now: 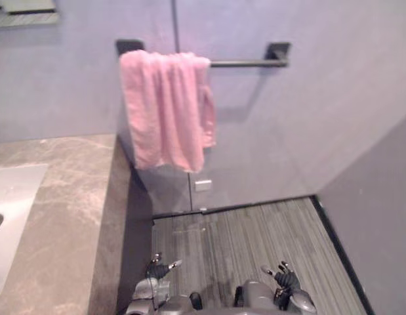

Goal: Organize washtable

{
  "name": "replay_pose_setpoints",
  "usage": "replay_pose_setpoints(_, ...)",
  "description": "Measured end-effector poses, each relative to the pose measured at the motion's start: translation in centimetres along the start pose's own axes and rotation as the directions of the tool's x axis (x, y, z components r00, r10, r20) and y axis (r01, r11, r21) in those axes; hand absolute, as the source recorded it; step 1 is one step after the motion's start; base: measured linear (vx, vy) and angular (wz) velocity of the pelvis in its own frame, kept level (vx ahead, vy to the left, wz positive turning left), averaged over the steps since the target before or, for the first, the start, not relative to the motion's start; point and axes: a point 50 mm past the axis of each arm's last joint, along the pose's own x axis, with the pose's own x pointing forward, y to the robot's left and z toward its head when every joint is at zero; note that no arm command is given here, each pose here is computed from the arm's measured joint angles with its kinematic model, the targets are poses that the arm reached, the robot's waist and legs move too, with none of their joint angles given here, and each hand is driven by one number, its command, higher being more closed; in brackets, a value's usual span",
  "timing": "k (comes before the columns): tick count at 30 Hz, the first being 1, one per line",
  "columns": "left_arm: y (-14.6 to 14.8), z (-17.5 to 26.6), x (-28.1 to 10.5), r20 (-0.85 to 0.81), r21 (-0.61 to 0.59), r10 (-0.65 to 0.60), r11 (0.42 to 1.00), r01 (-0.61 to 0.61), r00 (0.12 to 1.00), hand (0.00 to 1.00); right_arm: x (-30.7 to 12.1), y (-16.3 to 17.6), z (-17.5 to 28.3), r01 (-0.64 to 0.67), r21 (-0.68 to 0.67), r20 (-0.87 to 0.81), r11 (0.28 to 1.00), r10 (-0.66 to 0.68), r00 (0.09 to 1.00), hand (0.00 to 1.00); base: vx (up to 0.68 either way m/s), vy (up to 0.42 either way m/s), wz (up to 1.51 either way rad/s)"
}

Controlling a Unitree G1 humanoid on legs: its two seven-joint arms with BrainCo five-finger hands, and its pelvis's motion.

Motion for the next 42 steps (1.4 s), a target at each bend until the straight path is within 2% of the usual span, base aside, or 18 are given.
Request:
replay_pose_setpoints(5, 0.5, -0.4, -0.2, -0.005, -0.061, 0.033, 0.998, -0.033, 0.999, 0.00, -0.3, 0.4, -0.7, -0.003, 0.028, -0.011, 1.000, 0.004, 1.000, 0.00, 0.42, -0.185, 0.86)
replay_pose_setpoints(10, -1.0, 0.4, -0.3, 0.030, -0.161, 0.025, 0.987, -0.020, 0.999, 0.00, -0.4, -1.0, -0.1, 0.028, 0.023, 0.019, 0.999, -0.028, 0.999, 0.00, 0.35, -0.255, 0.54)
replay_pose_setpoints(18, -2.4, 0.3, -0.4, 0.031, -0.141, -0.031, 0.989, 0.035, 0.999, 0.00, -0.5, -1.3, -0.5, 0.037, 0.015, 0.001, 0.999, -0.037, 0.999, 0.00, 0.15, 0.002, -0.44)
replay_pose_setpoints(24, -2.1, 0.0, -0.4, 0.014, -0.113, -0.031, 0.993, 0.032, 0.999, 0.00, -1.3, -0.2, -2.3, 0.017, 0.047, -0.032, 0.999, -0.015, 0.999, 0.00, 0.13, 0.148, -0.24)
replay_pose_setpoints(33, -2.3, -0.7, -0.7, -0.003, -0.090, -0.007, 0.996, 0.007, 1.000, 0.00, -1.4, -0.8, -2.7, 0.041, 0.037, -0.043, 0.998, -0.040, 0.998, 0.00, 0.06, 0.016, 0.17)
replay_pose_setpoints(39, -2.5, 0.1, -1.9, 0.097, -0.094, 0.007, 0.996, 0.002, 0.995, 0.00, -1.3, -1.1, -2.4, 0.059, 0.024, -0.031, 0.998, -0.058, 0.998, 0.00, -0.06, -0.048, 0.26)
replay_pose_setpoints(42, -2.4, 1.4, -3.2, 0.200, -0.111, 0.003, 0.994, 0.019, 0.980, 0.00, -1.4, -1.0, -2.3, 0.059, 0.001, -0.020, 0.998, -0.059, 0.998, 0.00, -0.11, -0.039, 0.15)
